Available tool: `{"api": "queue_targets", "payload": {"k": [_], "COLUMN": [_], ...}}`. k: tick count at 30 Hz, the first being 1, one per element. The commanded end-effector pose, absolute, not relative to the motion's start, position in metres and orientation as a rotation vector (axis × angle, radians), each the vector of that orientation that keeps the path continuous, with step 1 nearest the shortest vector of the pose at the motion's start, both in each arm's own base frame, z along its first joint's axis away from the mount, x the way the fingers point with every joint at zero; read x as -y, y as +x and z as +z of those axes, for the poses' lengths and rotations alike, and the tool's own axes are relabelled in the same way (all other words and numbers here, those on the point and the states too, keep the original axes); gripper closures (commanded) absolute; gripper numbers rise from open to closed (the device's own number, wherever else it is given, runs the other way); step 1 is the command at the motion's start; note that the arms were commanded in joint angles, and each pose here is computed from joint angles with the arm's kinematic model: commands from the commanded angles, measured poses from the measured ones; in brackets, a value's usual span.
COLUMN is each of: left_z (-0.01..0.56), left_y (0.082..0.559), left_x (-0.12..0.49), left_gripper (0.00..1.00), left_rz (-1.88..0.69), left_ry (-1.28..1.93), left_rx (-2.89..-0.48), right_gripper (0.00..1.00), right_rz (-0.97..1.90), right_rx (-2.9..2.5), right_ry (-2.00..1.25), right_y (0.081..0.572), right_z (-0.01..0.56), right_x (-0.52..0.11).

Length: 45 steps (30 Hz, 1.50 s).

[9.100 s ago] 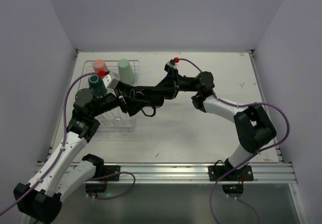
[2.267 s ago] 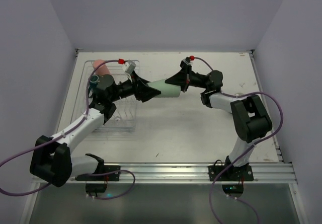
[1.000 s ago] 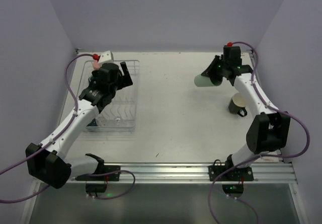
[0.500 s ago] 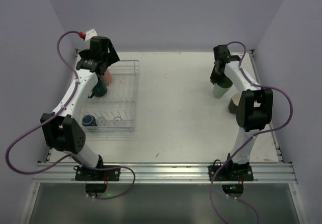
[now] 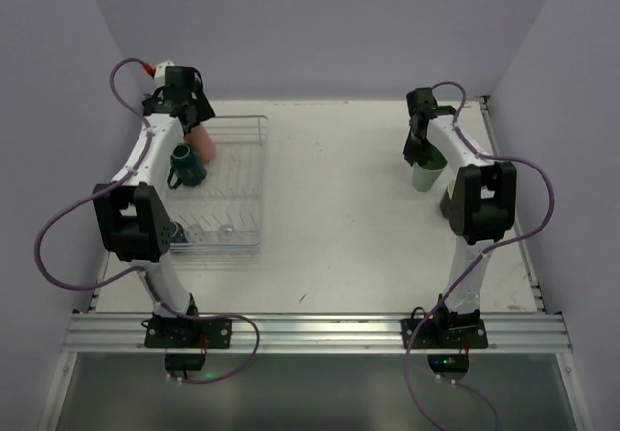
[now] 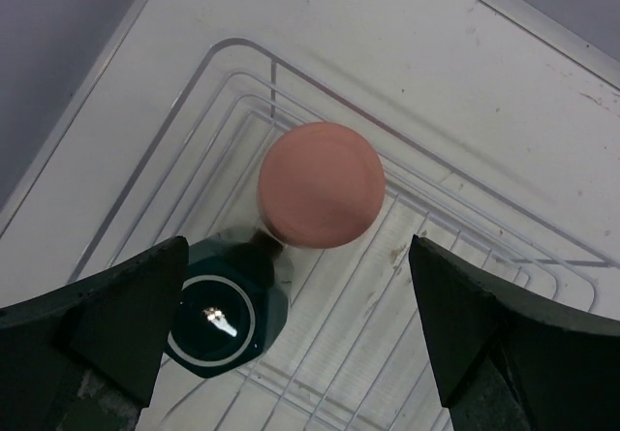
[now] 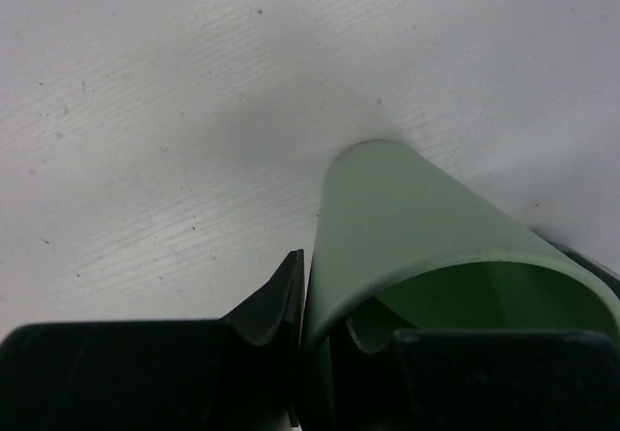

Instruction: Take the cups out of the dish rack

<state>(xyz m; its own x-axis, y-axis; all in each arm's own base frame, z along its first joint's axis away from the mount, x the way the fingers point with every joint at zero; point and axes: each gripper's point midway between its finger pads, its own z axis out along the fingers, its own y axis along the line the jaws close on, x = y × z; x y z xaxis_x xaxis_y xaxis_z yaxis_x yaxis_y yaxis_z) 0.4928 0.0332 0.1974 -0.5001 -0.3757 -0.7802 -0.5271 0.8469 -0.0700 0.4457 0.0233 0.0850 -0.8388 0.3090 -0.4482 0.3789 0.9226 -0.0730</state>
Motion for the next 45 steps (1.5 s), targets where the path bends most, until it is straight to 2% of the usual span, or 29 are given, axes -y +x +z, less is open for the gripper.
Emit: {"api": "queue_targets", "payload": {"k": [1,5,6,7,8,9,16,34,41,44,45], "left_z": [0.211,0.206,0.205,0.200,0.200,0.201,0.181,0.130,0.136,0.144,0.148], "left_y": [0.508,0.514,0.515,0.517,0.518,0.519,0.522,0.528,0.540,0.543,0.542], "left_x": [-0.039,-0.042,-0.042,-0.041,-0.041,-0.041,-0.046,-0.044,-0.046,-0.048,-0.048], "left_gripper": [0.00,0.00,0.00,0.00,0.00,0.00,0.00,0.02,0.20,0.32,0.43], "left_rz": [0.193,0.190,0.195,0.194,0.193,0.190,0.239,0.245,0.257,0.264,0.261], "left_ry": [-0.613,-0.596,-0.597,-0.590,-0.582,-0.579,-0.588,-0.566,-0.555,-0.550,-0.547], "left_rx": [-2.136,-2.160,-2.162,-2.174,-2.176,-2.176,-2.223,-2.335,-2.311,-2.296,-2.291], "right_gripper": [0.91,0.77,0.71,0.62,0.59,0.52,0.33,0.30,0.30,0.30,0.30], "right_rz": [-0.264,-0.241,-0.226,-0.215,-0.210,-0.205,-0.192,-0.141,-0.144,-0.134,-0.130], "right_rx": [-2.631,-2.617,-2.607,-2.602,-2.597,-2.585,-2.560,-2.446,-2.443,-2.435,-2.435], "right_ry": [0.492,0.487,0.484,0.487,0.483,0.481,0.464,0.434,0.419,0.408,0.397], "right_y": [0.449,0.449,0.449,0.449,0.448,0.448,0.442,0.423,0.418,0.416,0.416], "right_z": [0.086,0.092,0.096,0.099,0.101,0.107,0.124,0.190,0.193,0.197,0.197], "right_x": [-0.017,-0.019,-0.021,-0.022,-0.022,-0.022,-0.028,-0.035,-0.038,-0.042,-0.045]}}
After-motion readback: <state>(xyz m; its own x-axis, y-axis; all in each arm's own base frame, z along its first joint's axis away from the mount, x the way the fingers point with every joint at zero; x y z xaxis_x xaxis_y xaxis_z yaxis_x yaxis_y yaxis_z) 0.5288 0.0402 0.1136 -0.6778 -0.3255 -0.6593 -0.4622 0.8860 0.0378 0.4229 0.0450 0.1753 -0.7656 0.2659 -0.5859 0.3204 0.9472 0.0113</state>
